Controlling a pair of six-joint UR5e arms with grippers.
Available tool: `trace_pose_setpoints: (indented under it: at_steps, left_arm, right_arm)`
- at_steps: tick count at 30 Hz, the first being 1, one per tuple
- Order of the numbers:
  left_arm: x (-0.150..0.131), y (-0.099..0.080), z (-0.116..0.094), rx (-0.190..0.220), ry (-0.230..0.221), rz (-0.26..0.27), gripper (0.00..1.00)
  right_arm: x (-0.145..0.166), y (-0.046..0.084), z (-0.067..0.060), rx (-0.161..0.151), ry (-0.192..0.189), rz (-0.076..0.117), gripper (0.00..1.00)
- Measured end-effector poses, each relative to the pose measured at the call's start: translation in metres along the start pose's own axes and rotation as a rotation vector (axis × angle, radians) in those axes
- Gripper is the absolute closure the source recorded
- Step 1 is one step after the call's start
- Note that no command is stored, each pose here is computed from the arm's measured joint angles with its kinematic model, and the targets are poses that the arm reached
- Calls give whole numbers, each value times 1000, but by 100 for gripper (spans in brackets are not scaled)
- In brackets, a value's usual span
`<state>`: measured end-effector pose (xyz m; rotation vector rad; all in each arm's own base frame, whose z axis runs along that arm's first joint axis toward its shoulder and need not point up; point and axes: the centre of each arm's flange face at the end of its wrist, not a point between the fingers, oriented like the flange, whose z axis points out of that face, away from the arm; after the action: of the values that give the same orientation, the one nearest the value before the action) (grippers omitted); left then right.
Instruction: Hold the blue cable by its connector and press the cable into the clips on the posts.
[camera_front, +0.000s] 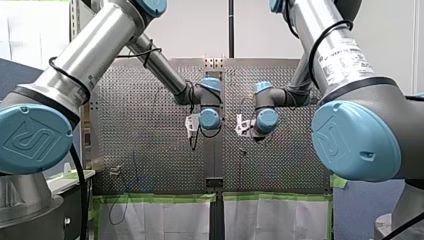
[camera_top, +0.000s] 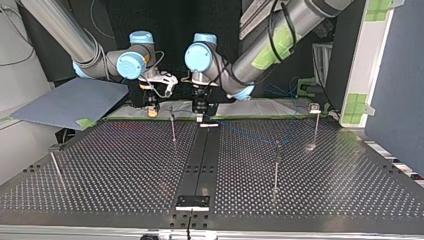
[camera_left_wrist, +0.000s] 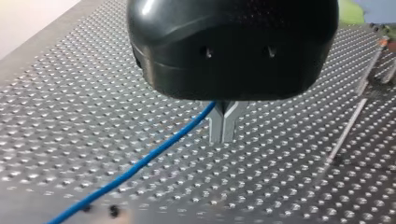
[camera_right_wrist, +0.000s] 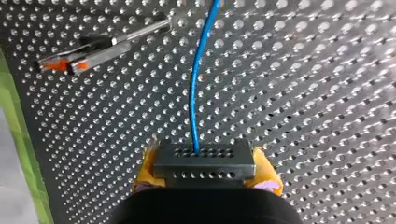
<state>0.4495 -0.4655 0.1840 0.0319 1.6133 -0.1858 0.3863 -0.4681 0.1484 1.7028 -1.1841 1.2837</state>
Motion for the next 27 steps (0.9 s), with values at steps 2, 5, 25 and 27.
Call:
trace_pose_setpoints:
  at_steps: [2, 5, 25, 27]
  left_arm:
    - [11, -2, 1, 3, 1, 0, 100]
    - [23, -4, 2, 6, -3, -3, 100]
    - [72, -12, 1, 34, 15, -20, 100]
    - [77, -11, 1, 35, 21, -20, 100]
  right_arm:
    - [-5, 3, 3, -2, 6, 2, 100]
    - [-13, 8, 9, -7, 9, -1, 100]
    - [-58, 30, 22, 16, -3, 7, 100]
    - [-57, 30, 24, 23, 11, 11, 100]
